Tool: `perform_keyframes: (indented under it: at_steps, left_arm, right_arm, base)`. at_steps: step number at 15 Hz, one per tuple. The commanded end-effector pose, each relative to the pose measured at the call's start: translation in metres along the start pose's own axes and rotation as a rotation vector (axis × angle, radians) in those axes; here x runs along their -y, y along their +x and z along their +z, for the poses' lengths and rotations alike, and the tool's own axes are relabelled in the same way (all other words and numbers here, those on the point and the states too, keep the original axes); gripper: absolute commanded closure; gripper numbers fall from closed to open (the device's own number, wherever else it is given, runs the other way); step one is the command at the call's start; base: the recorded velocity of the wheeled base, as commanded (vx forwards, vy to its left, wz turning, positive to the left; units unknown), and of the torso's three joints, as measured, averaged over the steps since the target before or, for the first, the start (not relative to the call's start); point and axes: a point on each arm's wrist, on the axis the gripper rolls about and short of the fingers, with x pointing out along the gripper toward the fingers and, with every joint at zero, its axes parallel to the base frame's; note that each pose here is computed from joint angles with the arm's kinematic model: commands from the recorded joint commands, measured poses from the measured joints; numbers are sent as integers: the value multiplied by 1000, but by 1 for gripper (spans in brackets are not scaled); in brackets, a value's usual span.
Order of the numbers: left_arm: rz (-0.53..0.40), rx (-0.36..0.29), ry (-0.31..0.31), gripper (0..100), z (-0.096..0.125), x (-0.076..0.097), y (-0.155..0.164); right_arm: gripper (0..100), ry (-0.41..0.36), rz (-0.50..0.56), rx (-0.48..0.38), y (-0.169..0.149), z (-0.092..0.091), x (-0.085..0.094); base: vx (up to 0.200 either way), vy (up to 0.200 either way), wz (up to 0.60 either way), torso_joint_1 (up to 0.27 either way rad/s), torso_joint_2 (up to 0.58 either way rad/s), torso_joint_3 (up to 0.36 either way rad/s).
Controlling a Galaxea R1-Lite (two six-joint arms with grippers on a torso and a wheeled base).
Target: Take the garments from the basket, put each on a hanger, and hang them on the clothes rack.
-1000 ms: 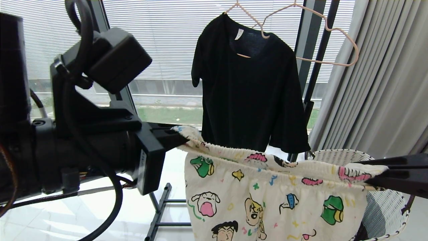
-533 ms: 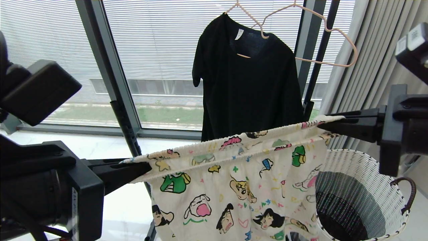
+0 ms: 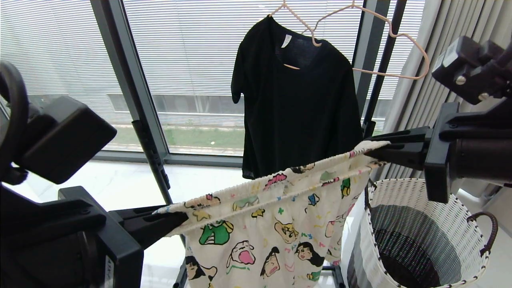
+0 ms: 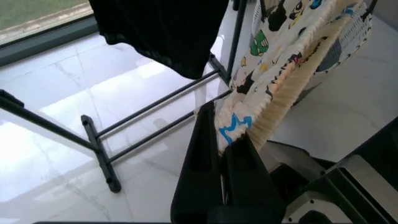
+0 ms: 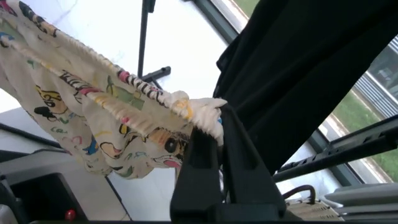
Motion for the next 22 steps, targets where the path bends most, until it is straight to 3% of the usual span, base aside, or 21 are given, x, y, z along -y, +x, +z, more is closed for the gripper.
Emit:
perform_keyframes:
  at_steps: [1,4,7,10,13,18,22]
  left_arm:
    - [28,-10,1,100,-1,0,6]
    - [175,-36,1,100,-1,-4,21]
    - [209,-51,6,100,-2,-4,28]
    - [247,-74,-1,100,-9,-12,29]
    - [338,-93,-28,100,-23,-32,22]
    - [407,-97,-66,100,-39,-48,8]
    - [410,-95,-66,100,-49,-49,1]
  right_arm:
    - [0,-2,11,-15,-11,-2,-2]
    - [0,-41,78,-72,-41,-17,-15]
    - [0,-68,51,-83,-51,-35,-18]
    - [0,-65,-138,-101,-50,-49,-8]
    - [0,-101,-370,-109,-43,-75,16]
    - [0,-183,-551,-133,-50,-99,32]
    - [0,-176,-572,-156,-49,-104,36]
  base:
    - [0,0,0,0,0,0]
    - [0,0,0,0,0,0]
    - [0,0,0,0,0,0]
    - [0,0,0,0,0,0]
    - [0,0,0,0,0,0]
    - [0,0,0,0,0,0]
    - [0,0,0,0,0,0]
